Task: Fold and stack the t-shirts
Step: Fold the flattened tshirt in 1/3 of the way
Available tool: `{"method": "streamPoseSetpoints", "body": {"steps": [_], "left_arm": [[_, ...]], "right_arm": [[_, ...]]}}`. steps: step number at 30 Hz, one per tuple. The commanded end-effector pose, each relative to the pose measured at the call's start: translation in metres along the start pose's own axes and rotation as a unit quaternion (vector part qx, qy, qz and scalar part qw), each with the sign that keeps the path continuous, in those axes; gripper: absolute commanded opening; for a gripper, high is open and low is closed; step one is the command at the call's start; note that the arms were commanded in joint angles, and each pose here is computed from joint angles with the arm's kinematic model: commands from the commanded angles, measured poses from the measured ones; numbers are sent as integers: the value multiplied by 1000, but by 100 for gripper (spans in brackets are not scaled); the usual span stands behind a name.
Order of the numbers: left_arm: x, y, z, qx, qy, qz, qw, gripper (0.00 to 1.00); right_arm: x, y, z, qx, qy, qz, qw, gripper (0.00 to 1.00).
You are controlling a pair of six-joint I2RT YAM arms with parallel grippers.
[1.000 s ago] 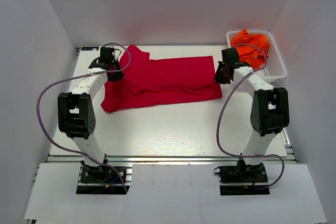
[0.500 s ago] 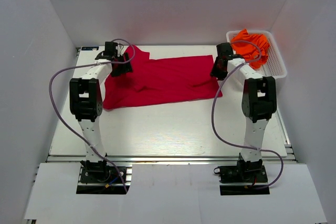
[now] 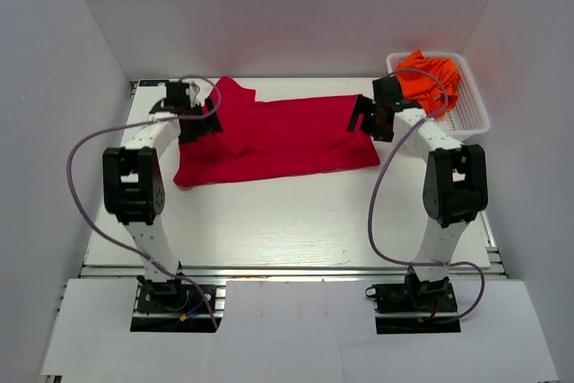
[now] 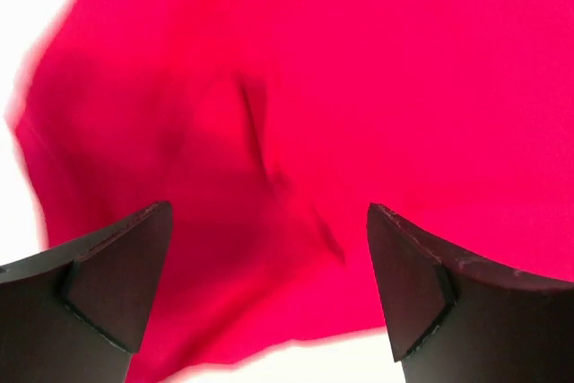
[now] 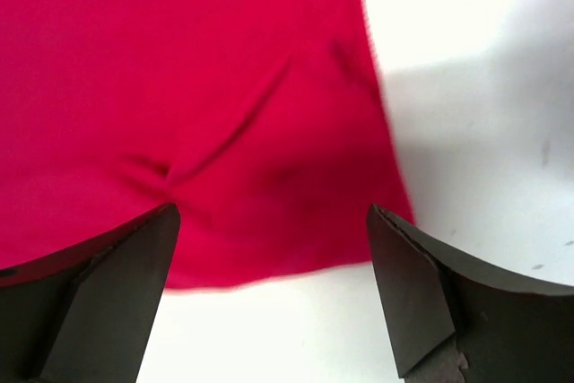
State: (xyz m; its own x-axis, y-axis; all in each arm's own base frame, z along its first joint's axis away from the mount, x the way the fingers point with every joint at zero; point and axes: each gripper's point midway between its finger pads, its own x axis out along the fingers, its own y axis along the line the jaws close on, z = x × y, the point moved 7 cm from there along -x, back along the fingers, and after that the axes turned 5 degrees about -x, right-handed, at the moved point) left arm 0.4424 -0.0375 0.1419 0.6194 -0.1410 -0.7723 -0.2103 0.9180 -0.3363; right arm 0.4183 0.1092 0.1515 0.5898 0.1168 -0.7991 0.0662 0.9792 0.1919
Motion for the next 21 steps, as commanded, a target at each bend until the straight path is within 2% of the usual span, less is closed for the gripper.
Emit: {"method": "streamPoseSetpoints", "body": {"steps": [1,4,10,13,15,16,17,19,21], "left_arm": [[-24,-19,-27,-14,-4,-78,997,99],[-19,-5,-63,-33,25,-73,996,99],[-14,40,-99,-59,84,59,993,99],[-31,54,-116,-74,116,113,984,99],[-48,64,-128,-85,112,157,978,99],[-53,66,-131,-84,108,161,977,99],[-57,72,-143,-87,112,175,974,99],[-68,71,-147,-102,98,171,975,99],[-75,70,-159,-116,115,158,974,99]], "right_arm": [[-9,19,-6,-41,-10,82,996,90],[8,16,-27,-16,31,97,995,90],[36,2,-54,21,84,78,993,90],[32,-10,-81,39,118,64,990,90],[26,-17,-104,54,137,54,988,90],[20,-19,-108,56,137,56,987,90],[14,-27,-133,58,164,48,984,90],[2,-22,-143,54,170,69,982,90],[-11,-25,-169,51,196,89,975,90]]}}
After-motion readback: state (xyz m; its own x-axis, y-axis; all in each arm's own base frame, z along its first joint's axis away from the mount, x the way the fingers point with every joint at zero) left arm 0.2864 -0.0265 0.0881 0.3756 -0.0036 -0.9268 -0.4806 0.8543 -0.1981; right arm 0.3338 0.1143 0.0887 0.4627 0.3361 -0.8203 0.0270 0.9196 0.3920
